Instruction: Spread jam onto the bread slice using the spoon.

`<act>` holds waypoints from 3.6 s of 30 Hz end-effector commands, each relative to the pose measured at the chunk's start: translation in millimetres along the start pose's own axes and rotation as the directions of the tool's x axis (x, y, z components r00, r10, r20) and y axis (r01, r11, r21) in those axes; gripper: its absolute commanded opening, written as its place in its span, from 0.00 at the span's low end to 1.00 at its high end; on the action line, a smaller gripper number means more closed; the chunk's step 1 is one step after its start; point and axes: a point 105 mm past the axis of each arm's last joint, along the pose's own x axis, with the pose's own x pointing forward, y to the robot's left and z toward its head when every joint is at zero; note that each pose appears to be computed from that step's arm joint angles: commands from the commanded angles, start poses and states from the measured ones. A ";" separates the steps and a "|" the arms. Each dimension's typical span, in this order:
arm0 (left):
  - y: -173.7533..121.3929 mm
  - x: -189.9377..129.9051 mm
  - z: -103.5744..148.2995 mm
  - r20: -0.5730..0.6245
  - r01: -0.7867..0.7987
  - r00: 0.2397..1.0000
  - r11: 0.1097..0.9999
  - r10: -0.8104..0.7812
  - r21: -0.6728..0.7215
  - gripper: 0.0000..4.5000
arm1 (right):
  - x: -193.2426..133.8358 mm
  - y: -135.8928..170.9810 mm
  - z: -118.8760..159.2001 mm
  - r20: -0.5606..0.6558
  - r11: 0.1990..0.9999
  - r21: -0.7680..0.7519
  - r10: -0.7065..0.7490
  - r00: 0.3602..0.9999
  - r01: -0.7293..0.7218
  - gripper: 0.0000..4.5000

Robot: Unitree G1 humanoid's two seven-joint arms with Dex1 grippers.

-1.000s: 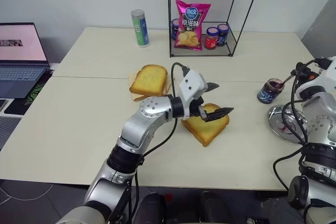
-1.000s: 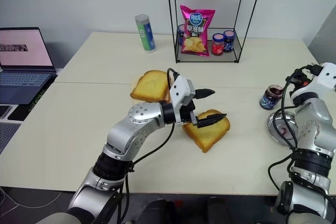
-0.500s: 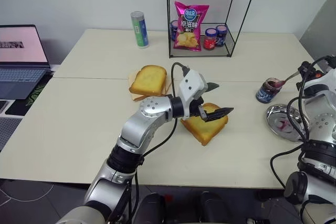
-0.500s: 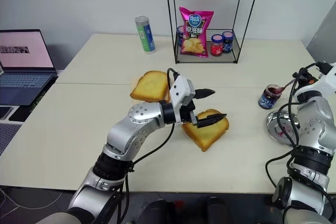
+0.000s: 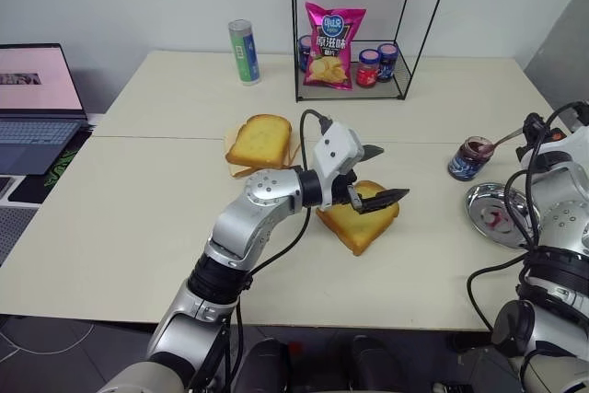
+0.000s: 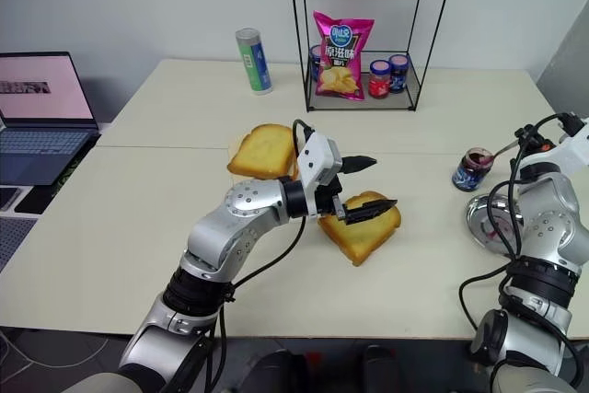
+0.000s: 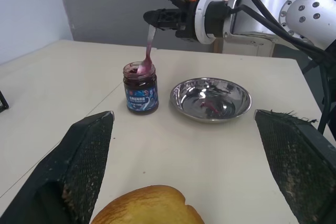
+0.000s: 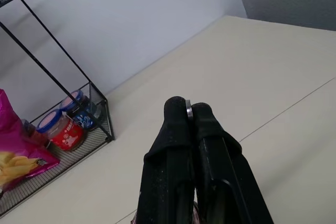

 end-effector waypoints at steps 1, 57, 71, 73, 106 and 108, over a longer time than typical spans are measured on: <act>0.0 -0.1 15.5 0.038 0.006 0.999 0.999 -0.008 0.045 1.00 | 0.2 1.4 13.2 0.048 0.999 0.048 -0.001 0.999 -0.002 0.01; -6.2 -0.7 13.8 0.030 0.026 0.999 0.999 -0.027 0.048 1.00 | 1.9 -0.2 21.2 0.118 0.967 0.248 -0.096 0.988 0.064 0.01; -6.3 0.1 14.4 0.031 0.028 0.999 0.998 -0.029 0.047 1.00 | 1.6 -3.3 23.6 0.128 0.955 0.284 -0.125 0.984 0.085 0.01; -6.0 0.2 14.3 0.031 0.028 0.999 0.998 -0.029 0.048 1.00 | 1.3 -4.2 24.3 0.130 0.954 0.287 -0.128 0.983 0.087 0.01; -3.1 0.5 16.8 0.039 0.036 0.999 0.998 -0.038 0.054 1.00 | -11.8 -7.6 32.3 0.175 0.877 0.479 -0.143 0.974 0.042 0.01; -2.1 0.7 18.3 0.044 0.036 0.998 0.998 -0.039 0.055 1.00 | -13.1 -8.2 32.1 0.175 0.869 0.493 -0.149 0.973 0.044 0.01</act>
